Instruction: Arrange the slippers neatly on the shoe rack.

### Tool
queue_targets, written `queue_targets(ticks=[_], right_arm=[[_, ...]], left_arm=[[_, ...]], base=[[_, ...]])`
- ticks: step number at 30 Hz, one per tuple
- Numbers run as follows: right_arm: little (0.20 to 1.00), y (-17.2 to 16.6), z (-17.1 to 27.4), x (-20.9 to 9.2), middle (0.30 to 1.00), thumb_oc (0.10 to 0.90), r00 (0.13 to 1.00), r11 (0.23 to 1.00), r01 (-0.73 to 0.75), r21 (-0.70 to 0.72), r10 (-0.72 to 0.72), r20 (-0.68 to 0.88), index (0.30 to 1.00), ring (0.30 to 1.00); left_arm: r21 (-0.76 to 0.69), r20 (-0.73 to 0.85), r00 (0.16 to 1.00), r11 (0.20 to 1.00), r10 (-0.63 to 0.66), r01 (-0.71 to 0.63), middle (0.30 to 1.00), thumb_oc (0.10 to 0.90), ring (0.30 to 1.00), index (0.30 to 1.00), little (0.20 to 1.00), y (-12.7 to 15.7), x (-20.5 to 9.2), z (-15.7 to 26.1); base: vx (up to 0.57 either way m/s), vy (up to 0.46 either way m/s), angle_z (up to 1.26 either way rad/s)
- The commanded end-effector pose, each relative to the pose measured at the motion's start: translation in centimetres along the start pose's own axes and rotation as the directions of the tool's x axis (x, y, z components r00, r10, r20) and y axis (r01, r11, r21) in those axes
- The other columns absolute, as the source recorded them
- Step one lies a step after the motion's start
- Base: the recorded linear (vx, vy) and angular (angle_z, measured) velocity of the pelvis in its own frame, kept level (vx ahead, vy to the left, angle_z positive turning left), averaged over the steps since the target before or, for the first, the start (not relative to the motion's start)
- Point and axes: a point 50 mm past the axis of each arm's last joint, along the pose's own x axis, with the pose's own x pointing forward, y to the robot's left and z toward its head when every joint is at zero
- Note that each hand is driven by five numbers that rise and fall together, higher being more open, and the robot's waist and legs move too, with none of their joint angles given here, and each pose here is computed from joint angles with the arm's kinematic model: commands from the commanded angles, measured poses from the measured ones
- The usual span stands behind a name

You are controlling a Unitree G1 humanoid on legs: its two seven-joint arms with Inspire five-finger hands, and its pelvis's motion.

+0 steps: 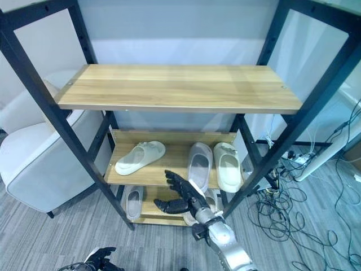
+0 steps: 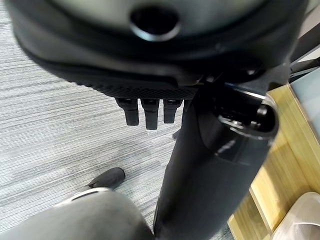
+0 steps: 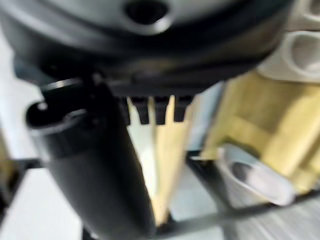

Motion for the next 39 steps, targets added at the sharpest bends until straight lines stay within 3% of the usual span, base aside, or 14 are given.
queue_targets(ticks=[1, 9, 14, 30, 37, 38, 39], right_arm=[[0.900, -2.0, 7.1, 0.2, 0.900, 0.800, 0.926, 0.987, 0.137, -0.086, -0.096, 0.366, 0.900, 0.900], [0.900, -5.9, 8.8, -0.5, 0.900, 0.800, 0.848, 0.862, 0.427, -0.272, -0.277, 0.451, 0.900, 0.900], [0.900, -8.4, 10.5, -0.4, 0.900, 0.800, 0.790, 0.706, 0.570, -0.420, -0.329, 0.518, 0.900, 0.900], [0.900, -13.2, 13.5, 1.0, 0.900, 0.800, 0.786, 0.423, 0.619, -0.662, -0.337, 0.519, 0.900, 0.900], [0.900, -14.8, 13.8, 2.2, 0.900, 0.800, 0.771, 0.371, 0.632, -0.681, -0.392, 0.502, 0.900, 0.900], [0.844, -15.0, 13.7, 2.6, 0.844, 0.762, 0.768, 0.371, 0.633, -0.680, -0.411, 0.491, 0.844, 0.844], [0.844, -15.0, 13.7, 2.6, 0.844, 0.762, 0.768, 0.371, 0.633, -0.680, -0.410, 0.491, 0.844, 0.844]], left_arm=[[0.065, 0.009, 0.999, 0.997, -0.049, 0.049, 0.900, 0.800, 0.900, 0.900, 0.900, -2.1, 0.0, 0.4], [0.083, 0.008, 0.997, 0.994, -0.072, 0.071, 0.900, 0.800, 0.900, 0.900, 0.900, -2.9, -0.2, 0.0], [0.104, 0.009, 0.996, 0.991, -0.087, 0.086, 0.900, 0.800, 0.900, 0.900, 0.900, -3.0, -0.3, -0.2], [0.105, 0.005, 0.998, 0.993, -0.061, 0.060, 0.900, 0.800, 0.900, 0.900, 0.900, -1.6, -0.2, -0.6], [0.105, 0.042, 0.998, 0.993, -0.049, 0.045, 0.900, 0.800, 0.900, 0.900, 0.900, -1.3, -0.1, 0.4], [0.102, 0.056, 0.997, 0.994, -0.044, 0.038, 0.900, 0.800, 0.900, 0.900, 0.900, -1.2, 0.0, 0.8], [0.101, 0.056, 0.997, 0.994, -0.043, 0.037, 0.900, 0.800, 0.900, 0.900, 0.900, -1.2, 0.0, 0.8]], base=[[0.00, 0.000, 0.00], [0.00, 0.000, 0.00], [0.01, 0.006, 0.02], [-0.02, 0.007, 0.06], [-0.04, 0.008, 0.11], [-0.01, 0.010, 0.04], [-0.01, 0.007, 0.09]])
